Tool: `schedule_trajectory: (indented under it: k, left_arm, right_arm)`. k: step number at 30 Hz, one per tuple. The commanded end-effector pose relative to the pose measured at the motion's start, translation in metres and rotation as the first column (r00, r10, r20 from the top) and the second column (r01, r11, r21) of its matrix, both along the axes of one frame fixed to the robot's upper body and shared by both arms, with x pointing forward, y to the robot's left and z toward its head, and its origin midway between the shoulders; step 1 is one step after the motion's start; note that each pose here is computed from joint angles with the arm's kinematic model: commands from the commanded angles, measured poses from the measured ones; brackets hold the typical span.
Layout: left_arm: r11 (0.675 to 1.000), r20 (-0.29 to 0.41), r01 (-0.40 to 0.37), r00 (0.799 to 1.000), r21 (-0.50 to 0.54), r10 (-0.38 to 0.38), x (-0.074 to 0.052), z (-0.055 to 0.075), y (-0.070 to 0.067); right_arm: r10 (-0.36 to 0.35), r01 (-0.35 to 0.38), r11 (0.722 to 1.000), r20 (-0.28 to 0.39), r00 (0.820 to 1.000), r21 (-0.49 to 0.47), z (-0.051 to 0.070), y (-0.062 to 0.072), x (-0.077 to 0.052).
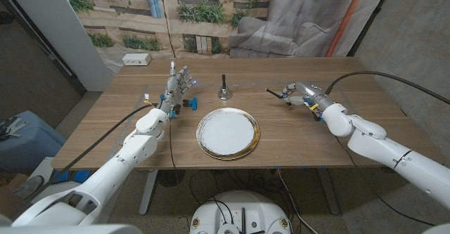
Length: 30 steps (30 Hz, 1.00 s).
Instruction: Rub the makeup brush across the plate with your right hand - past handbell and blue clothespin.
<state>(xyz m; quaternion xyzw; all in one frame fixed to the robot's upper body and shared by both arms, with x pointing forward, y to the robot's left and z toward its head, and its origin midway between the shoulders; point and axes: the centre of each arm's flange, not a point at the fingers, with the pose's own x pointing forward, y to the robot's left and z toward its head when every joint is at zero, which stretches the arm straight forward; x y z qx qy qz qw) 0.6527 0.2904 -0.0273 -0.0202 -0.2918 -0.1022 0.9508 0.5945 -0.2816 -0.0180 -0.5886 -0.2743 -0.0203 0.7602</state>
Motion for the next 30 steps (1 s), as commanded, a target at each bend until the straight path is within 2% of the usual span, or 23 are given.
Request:
schedule_trajectory:
  k: [1, 7, 14, 22, 26, 30]
  left_arm:
    - [1.0, 0.0, 0.0, 1.0, 0.0, 0.0, 0.0, 0.0, 0.0]
    - [1.0, 0.0, 0.0, 1.0, 0.0, 0.0, 0.0, 0.0, 0.0]
    - [1.0, 0.0, 0.0, 1.0, 0.0, 0.0, 0.0, 0.0, 0.0]
    - [1.0, 0.0, 0.0, 1.0, 0.0, 0.0, 0.0, 0.0, 0.0]
    - [1.0, 0.0, 0.0, 1.0, 0.0, 0.0, 0.0, 0.0, 0.0]
    - [1.0, 0.0, 0.0, 1.0, 0.0, 0.0, 0.0, 0.0, 0.0]
  right_arm:
    - [0.101, -0.099, 0.968, 0.004, 0.995, 0.231, -0.005, 0.009, -0.006]
    - [0.121, -0.116, 0.943, 0.003, 0.993, 0.313, -0.007, 0.019, -0.008]
    - [0.143, -0.128, 0.915, -0.012, 0.99, 0.383, -0.019, 0.034, -0.011]
    - [0.207, -0.173, 0.854, -0.016, 0.978, 0.49, -0.032, 0.054, -0.014]
    - [0.224, -0.187, 0.842, -0.012, 0.974, 0.506, -0.035, 0.065, -0.016]
    - [0.253, -0.207, 0.806, -0.007, 0.968, 0.554, -0.039, 0.073, -0.017]
